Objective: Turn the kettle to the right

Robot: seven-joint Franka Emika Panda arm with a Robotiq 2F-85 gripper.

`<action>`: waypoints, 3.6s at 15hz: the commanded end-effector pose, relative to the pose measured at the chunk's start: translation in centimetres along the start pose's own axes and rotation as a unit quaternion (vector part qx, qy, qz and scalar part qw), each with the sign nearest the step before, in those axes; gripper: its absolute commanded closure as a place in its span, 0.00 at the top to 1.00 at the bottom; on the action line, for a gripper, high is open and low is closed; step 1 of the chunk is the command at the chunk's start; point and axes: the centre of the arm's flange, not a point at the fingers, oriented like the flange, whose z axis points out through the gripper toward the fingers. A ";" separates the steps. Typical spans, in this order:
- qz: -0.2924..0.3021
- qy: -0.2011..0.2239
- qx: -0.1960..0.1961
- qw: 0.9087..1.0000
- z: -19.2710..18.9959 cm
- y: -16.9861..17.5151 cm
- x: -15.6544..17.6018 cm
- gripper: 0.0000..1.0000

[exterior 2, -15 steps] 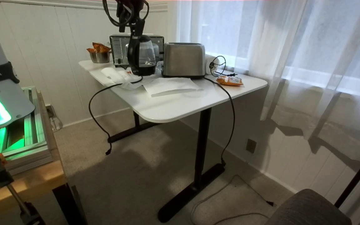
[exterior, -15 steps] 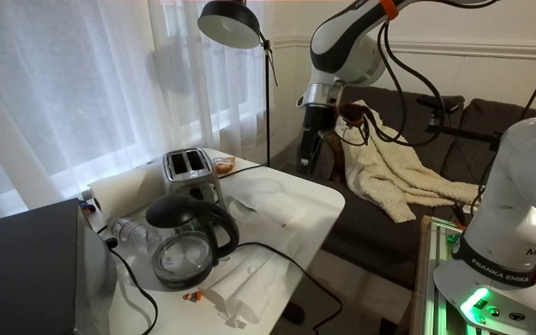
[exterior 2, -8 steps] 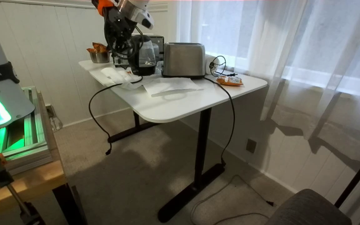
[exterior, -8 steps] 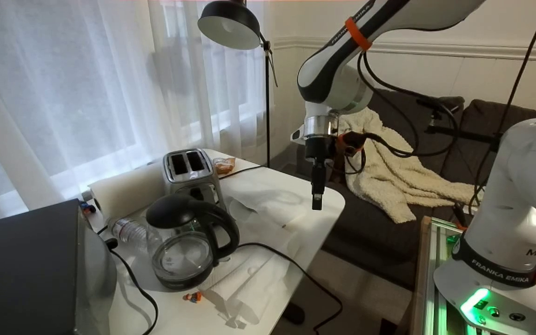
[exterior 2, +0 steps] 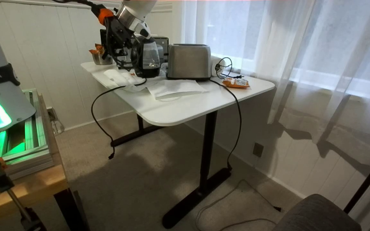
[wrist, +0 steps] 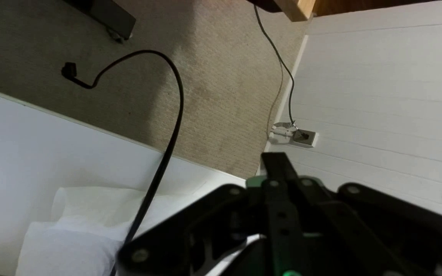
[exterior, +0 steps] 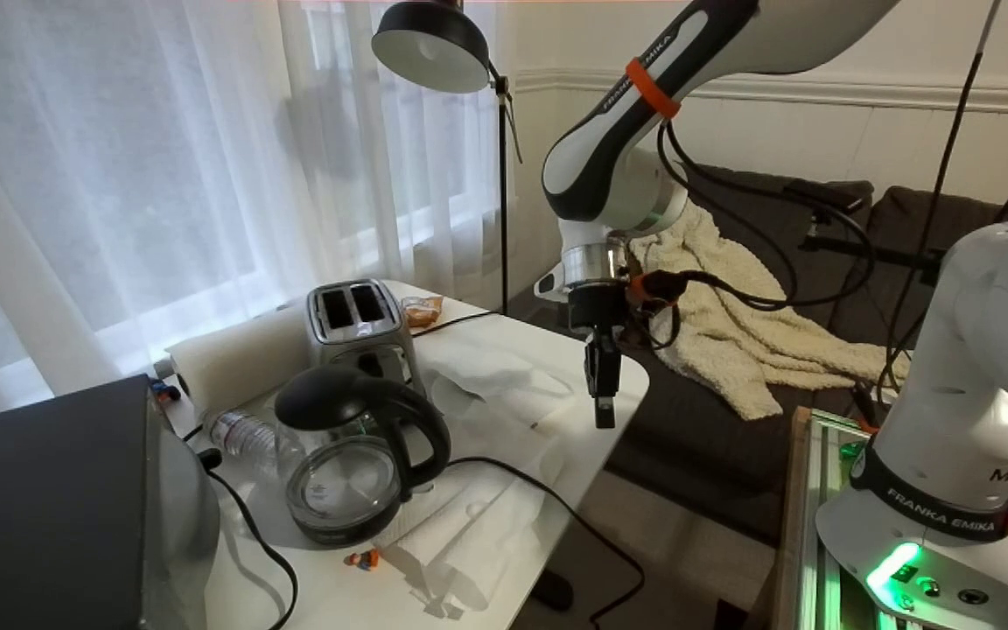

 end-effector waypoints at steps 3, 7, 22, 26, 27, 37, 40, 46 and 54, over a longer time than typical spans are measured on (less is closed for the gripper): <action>-0.001 0.000 0.001 1.000 0.0 0.0 0.0 0.01; -0.008 0.014 0.019 1.000 0.9 0.2 1.2 0.00; 0.060 0.198 0.080 0.975 4.1 6.5 10.9 0.00; 0.057 0.195 0.081 0.976 5.8 8.4 12.3 0.00; 0.062 0.180 0.082 0.978 5.0 7.0 11.0 0.00; 0.064 0.178 0.088 0.978 6.4 8.2 12.5 0.00; 0.065 0.174 0.097 0.978 7.5 8.8 13.3 0.00; 0.068 0.195 0.124 0.971 8.6 9.9 15.2 0.00; 0.097 0.221 0.177 0.954 9.0 11.7 16.3 0.00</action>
